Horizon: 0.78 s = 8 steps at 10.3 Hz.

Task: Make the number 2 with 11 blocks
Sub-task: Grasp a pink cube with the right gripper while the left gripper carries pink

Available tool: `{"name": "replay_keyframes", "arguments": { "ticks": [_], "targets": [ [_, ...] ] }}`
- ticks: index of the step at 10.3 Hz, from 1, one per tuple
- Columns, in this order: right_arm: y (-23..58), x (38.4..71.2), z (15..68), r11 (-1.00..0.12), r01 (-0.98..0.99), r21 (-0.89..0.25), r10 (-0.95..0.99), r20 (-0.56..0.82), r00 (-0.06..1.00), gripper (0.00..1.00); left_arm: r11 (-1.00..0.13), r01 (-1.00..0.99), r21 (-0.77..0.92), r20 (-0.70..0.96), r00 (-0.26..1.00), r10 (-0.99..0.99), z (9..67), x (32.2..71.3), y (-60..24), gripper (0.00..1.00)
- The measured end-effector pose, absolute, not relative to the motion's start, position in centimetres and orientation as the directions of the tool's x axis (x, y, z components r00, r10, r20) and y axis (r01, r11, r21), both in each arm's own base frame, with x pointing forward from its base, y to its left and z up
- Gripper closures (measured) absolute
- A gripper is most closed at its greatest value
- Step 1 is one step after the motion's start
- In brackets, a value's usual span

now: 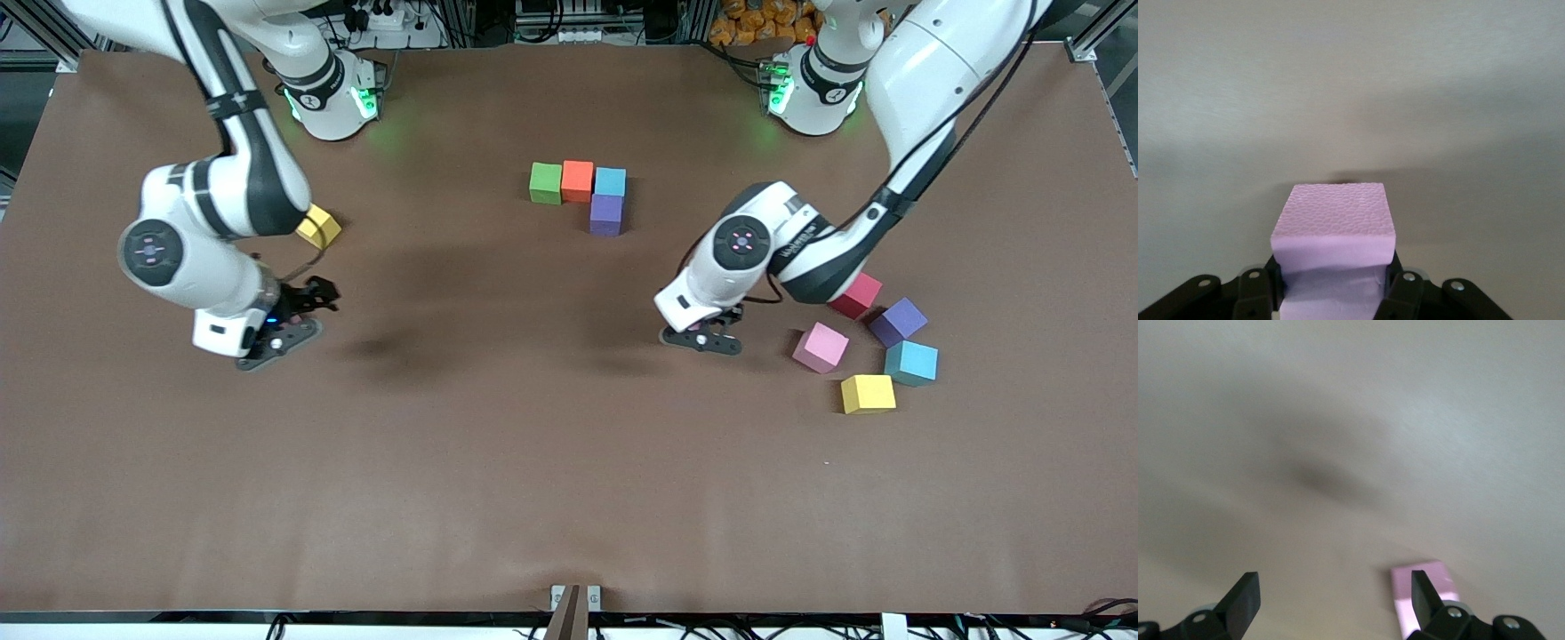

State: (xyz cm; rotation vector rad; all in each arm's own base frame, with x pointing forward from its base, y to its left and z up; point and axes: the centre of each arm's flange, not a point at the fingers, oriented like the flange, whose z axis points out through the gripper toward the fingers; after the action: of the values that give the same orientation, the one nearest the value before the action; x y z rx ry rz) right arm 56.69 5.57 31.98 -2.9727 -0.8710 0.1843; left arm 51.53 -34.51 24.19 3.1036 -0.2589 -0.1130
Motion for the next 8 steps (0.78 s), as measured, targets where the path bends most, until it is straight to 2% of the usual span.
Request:
{"name": "replay_keyframes", "arguments": {
  "ticks": [3,6,8],
  "targets": [
    [0.5,54.5,28.0,-0.784,0.618,-0.059,0.621,-0.087,0.779,0.0,-0.994,-0.081,0.072,-0.101,0.991,-0.088,24.2,49.1,-40.2,0.44],
    [-1.5,52.2,25.2,-0.784,0.616,-0.076,0.621,-0.116,0.776,0.0,-0.998,0.004,0.06,-0.135,0.991,-0.004,23.3,46.5,-43.0,0.44],
    [-2.2,51.8,24.6,-0.782,0.62,-0.073,0.624,-0.116,0.773,0.0,-0.998,0.049,0.045,-0.151,0.988,0.042,22.7,44.7,-44.6,0.44]
  ]
}}
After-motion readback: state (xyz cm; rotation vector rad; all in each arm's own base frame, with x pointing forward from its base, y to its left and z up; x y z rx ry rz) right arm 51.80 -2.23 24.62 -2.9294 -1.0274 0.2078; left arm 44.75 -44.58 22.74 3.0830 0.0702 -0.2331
